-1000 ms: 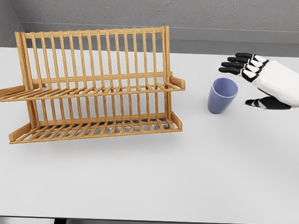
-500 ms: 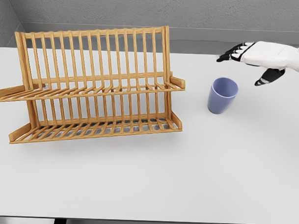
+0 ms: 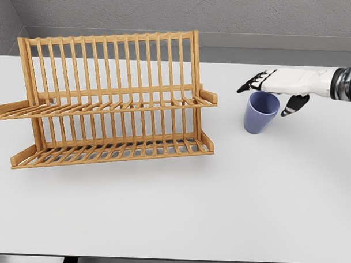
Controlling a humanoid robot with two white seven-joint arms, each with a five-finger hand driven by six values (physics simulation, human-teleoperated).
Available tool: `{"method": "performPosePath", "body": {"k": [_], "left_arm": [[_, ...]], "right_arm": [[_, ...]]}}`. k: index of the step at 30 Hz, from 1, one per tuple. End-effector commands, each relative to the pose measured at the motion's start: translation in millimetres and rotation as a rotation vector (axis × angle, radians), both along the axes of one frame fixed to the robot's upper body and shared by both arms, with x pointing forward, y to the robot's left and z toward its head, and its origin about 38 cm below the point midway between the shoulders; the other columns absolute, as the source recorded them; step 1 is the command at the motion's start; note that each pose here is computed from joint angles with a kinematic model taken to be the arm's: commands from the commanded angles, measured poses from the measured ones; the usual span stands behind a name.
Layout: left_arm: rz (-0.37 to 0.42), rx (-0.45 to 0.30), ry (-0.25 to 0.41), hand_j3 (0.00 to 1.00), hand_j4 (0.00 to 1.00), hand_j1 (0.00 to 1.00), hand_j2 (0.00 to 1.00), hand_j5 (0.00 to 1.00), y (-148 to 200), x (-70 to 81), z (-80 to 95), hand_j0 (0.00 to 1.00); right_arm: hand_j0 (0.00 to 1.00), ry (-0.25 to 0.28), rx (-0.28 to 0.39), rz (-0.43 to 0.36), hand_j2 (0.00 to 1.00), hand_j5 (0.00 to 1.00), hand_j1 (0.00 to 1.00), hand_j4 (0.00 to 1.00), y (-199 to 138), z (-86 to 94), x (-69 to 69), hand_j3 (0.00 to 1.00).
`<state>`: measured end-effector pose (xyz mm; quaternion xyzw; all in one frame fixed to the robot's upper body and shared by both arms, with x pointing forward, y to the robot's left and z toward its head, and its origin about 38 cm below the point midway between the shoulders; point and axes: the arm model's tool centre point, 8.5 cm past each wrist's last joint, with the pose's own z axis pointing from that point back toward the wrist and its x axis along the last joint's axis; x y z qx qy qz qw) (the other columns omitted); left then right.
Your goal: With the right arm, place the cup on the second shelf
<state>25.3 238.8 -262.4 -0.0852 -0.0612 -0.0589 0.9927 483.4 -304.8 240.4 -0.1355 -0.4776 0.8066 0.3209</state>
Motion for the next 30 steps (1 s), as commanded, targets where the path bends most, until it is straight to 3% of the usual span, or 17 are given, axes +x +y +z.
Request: {"method": "performPosePath", "body": {"k": [1,11,16,17,20,30], "left_arm": [[-0.001,-0.001,-0.001,1.00,1.00,1.00,1.00,1.00,-0.1,0.1,0.0,1.00],[-0.001,0.000,0.001,1.00,1.00,1.00,1.00,1.00,-0.1,-0.1,0.0,1.00],[0.001,0.000,-0.001,1.00,1.00,1.00,1.00,1.00,0.0,0.1,0.0,1.00],[0.001,0.000,0.001,1.00,1.00,1.00,1.00,1.00,0.0,0.0,0.0,1.00],[0.001,0.000,-0.001,1.00,1.00,1.00,1.00,1.00,0.0,0.1,0.0,1.00],[0.001,0.000,0.001,1.00,1.00,1.00,1.00,1.00,0.0,0.0,0.0,1.00]], "right_arm": [[1.00,0.023,0.002,-0.009,1.00,1.00,1.00,1.00,1.7,-9.1,2.6,1.00],[1.00,0.044,-0.012,-0.001,1.00,1.00,1.00,1.00,4.4,-17.7,0.9,1.00],[1.00,0.054,-0.014,-0.033,1.00,1.00,1.00,1.00,-4.9,-21.0,4.0,1.00],[0.97,0.053,-0.013,-0.031,0.97,0.97,0.97,0.97,-4.1,-20.4,4.3,0.97],[0.73,0.053,-0.014,-0.028,0.73,0.73,0.73,0.73,-3.1,-20.5,3.9,0.73],[0.66,0.051,-0.013,-0.021,0.66,0.66,0.66,0.66,-0.7,-19.9,3.5,0.66]]}}
